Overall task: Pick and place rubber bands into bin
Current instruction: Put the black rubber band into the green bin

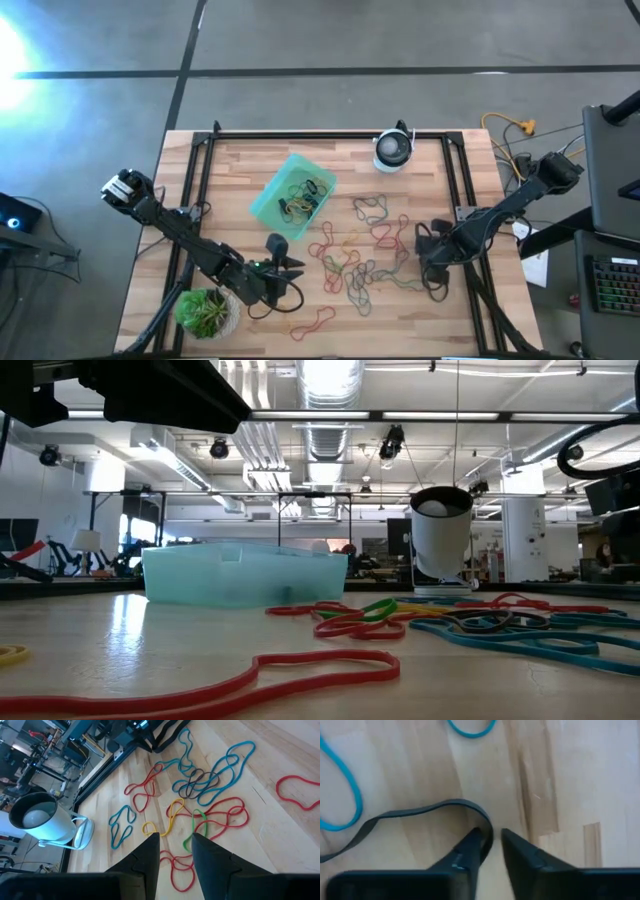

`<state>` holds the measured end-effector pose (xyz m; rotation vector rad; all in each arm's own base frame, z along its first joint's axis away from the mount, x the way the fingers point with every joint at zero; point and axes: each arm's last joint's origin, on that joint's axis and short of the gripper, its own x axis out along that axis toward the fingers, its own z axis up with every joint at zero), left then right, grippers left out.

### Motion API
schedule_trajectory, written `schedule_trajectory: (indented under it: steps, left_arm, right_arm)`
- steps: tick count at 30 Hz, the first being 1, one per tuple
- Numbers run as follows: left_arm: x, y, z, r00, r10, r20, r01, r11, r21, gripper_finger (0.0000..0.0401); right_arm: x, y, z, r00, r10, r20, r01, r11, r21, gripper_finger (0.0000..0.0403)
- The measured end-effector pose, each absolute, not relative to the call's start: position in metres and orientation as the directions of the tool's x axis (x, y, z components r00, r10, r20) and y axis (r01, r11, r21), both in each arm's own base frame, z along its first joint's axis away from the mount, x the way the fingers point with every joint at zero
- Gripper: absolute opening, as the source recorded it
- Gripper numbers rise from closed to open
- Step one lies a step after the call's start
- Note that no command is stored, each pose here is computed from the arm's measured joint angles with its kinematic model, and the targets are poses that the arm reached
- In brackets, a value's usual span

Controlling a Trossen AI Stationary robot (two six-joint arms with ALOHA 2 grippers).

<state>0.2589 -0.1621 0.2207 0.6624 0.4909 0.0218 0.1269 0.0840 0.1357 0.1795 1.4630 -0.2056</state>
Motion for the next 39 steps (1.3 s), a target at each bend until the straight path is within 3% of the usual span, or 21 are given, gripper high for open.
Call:
schedule_trajectory:
  steps: [2,5,13,23,30,39]
  left_arm:
    - [0.259,-0.162,0.221,0.886,0.173,-0.430,0.134,0.793,0.595,0.0098]
    - [0.259,-0.162,0.221,0.886,0.173,-0.430,0.134,0.793,0.595,0.0098]
    - [0.259,-0.162,0.221,0.886,0.173,-0.430,0.134,0.793,0.595,0.0098]
    - [0.259,-0.162,0.221,0.886,0.173,-0.430,0.134,0.792,0.595,0.0098]
    - [0.259,-0.162,0.221,0.886,0.173,-0.430,0.134,0.792,0.596,0.0098]
    - [0.259,-0.161,0.221,0.884,0.206,-0.419,0.108,0.783,0.612,0.0098]
  right_arm:
    - [0.127,0.085,0.136,0.099,-0.017,-0.995,0.215,0.977,0.005,0.0027]
    - [0.128,0.085,0.136,0.113,-0.014,-0.994,0.188,0.982,0.008,0.0013]
    - [0.137,0.088,0.148,0.196,-0.065,-0.978,0.146,0.989,-0.036,0.0009]
    - [0.157,0.095,0.197,0.326,-0.183,-0.927,0.093,0.983,-0.161,0.0009]
    - [0.175,0.100,0.241,0.525,-0.310,-0.792,0.045,0.940,-0.338,0.0009]
    - [0.202,0.086,0.284,0.662,-0.497,-0.561,0.179,0.832,-0.525,0.0009]
